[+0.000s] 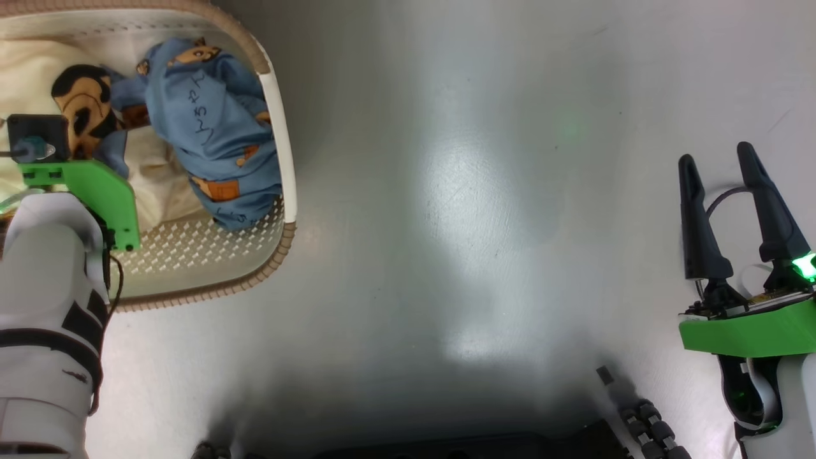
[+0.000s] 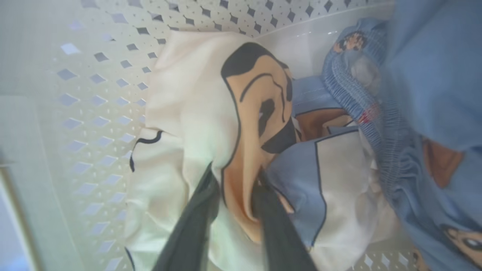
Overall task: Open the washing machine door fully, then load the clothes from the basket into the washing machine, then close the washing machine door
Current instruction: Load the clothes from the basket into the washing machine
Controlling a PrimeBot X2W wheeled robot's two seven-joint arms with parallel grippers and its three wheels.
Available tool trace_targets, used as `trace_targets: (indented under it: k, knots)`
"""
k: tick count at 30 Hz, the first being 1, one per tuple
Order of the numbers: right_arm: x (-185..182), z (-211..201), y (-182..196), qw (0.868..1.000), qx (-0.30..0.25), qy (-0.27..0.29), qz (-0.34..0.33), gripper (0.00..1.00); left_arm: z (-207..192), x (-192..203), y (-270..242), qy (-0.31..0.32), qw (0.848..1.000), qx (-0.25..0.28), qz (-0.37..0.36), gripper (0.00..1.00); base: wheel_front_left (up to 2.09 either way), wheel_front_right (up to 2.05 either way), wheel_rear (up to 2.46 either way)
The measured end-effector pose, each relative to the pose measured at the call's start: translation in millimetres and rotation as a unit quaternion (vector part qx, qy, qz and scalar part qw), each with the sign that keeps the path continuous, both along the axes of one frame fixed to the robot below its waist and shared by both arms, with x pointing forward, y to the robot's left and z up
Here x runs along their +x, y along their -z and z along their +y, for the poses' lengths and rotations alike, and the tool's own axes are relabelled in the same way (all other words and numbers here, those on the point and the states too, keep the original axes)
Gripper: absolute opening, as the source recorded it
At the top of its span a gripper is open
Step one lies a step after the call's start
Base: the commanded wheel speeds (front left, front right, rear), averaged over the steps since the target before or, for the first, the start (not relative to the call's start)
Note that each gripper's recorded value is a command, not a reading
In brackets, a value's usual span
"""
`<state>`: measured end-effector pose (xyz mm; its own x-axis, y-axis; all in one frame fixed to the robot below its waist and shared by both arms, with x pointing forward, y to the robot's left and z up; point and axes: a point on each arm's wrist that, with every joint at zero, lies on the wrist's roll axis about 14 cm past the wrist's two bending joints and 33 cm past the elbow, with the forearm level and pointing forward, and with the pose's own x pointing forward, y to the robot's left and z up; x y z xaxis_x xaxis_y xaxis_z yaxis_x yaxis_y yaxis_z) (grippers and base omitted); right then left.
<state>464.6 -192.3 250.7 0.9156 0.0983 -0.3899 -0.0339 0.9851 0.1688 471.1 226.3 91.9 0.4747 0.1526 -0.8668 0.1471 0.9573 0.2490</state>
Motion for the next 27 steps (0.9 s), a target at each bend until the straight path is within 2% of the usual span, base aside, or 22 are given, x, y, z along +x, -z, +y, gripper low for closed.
trace_targets:
  k: [7, 16, 27]
  knots:
    - [7, -4, -22, 1.000, -0.004, 0.005, -0.026, 1.00, -5, 11, -21, -0.004, 0.999, -0.017, -0.041, 0.00, 0.00, 0.00, 0.00]
    - [13, -1, -57, 0.998, -0.001, 0.002, -0.060, 1.00, 1, 1, -56, -0.026, 0.996, -0.032, -0.080, 0.00, 0.00, 0.00, 0.00]
    - [16, 15, -109, 0.994, 0.019, -0.008, -0.109, 1.00, -1, 16, -128, -0.043, 0.979, -0.068, -0.188, 0.00, 0.00, 0.00, 0.00]
